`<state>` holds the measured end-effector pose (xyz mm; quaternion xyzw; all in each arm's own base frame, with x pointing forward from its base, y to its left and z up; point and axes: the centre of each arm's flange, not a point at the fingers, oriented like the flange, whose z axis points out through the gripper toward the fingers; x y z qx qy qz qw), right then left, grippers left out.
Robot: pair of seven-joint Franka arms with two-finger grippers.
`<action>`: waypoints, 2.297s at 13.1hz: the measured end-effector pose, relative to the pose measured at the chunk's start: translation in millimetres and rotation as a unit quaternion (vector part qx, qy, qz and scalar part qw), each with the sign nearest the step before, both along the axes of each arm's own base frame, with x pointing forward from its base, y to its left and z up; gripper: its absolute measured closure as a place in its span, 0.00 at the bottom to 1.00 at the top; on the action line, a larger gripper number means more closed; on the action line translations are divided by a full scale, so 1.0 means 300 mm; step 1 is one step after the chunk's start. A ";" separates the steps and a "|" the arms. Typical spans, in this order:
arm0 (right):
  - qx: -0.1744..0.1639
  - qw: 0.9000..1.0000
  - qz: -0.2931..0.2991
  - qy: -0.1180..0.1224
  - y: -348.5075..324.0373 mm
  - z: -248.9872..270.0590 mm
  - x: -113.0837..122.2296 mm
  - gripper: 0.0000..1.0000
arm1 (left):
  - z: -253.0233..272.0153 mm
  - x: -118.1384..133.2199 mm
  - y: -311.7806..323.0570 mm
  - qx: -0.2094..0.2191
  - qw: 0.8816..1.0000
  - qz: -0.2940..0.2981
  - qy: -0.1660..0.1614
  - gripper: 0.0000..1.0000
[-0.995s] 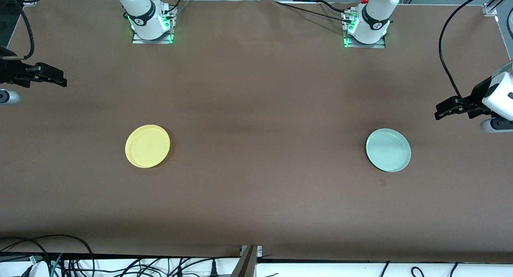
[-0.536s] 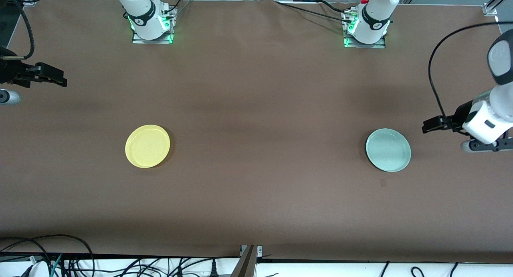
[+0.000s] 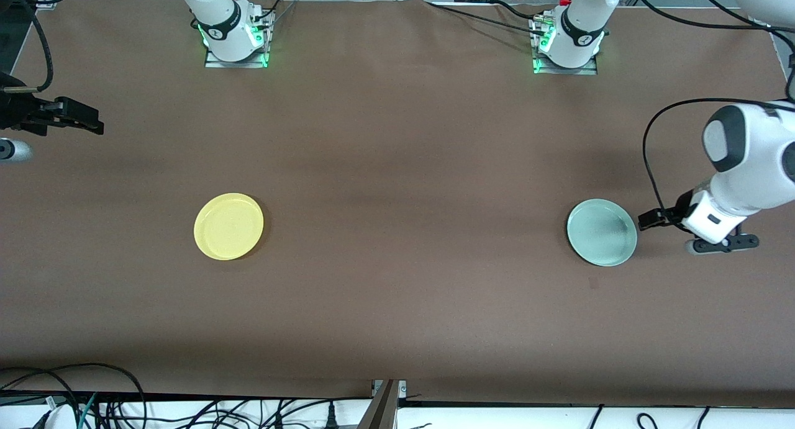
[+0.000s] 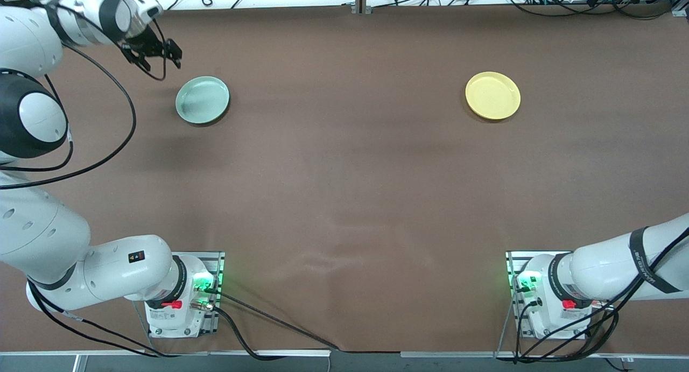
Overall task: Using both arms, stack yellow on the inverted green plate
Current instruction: 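Reach the left gripper down to the rim of the green plate, then close the left gripper on the green plate rim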
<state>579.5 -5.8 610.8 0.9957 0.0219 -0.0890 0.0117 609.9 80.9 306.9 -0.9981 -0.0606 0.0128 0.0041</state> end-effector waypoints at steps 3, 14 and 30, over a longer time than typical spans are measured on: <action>0.000 1.000 0.000 0.000 0.000 0.000 0.000 0.00 | -0.107 -0.031 0.003 -0.002 1.000 -0.003 0.021 0.00; 0.000 1.000 -0.004 0.007 -0.013 -0.028 0.013 0.00 | -0.416 -0.073 0.119 -0.006 0.998 0.007 0.055 0.00; 0.000 1.000 -0.008 0.008 -0.029 -0.032 0.014 0.00 | -0.303 -0.017 0.106 -0.005 0.998 -0.008 0.068 0.93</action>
